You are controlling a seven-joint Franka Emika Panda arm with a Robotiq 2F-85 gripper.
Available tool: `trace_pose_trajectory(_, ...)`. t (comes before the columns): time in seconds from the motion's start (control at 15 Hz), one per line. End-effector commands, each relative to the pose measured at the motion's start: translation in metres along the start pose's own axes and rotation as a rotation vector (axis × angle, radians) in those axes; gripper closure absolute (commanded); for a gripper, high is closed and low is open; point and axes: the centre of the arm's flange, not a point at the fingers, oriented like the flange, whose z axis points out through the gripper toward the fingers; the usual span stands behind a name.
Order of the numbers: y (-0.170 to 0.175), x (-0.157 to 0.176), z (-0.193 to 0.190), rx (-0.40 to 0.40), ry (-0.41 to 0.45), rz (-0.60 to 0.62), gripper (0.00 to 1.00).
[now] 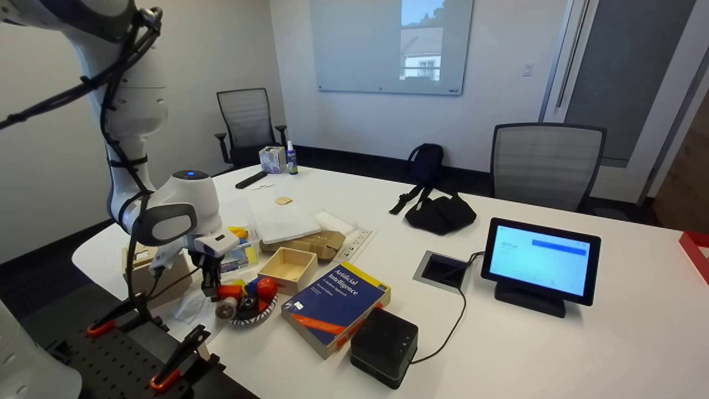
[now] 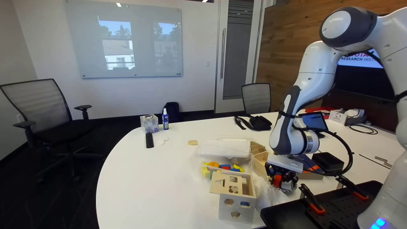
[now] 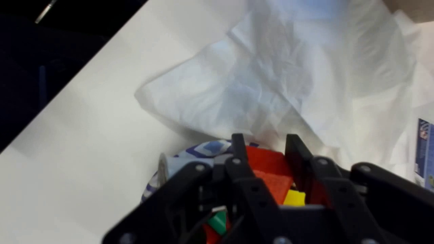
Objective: Move the red rectangular block from the bowl and place it north of the book
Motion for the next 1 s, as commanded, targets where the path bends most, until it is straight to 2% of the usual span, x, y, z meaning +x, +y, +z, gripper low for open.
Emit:
trace_pose_trajectory(0.0,0.005,-0.004,-0.043,0.069,-0.070,-0.014,0.91)
trace_pose_trajectory(0.47,0.004,0.000,-0.075,0.201,-0.257,-0.065,0.91)
trace_pose_trajectory(0.93,0.052,0.063,-0.072,0.353,-0.427,0.069,0.91)
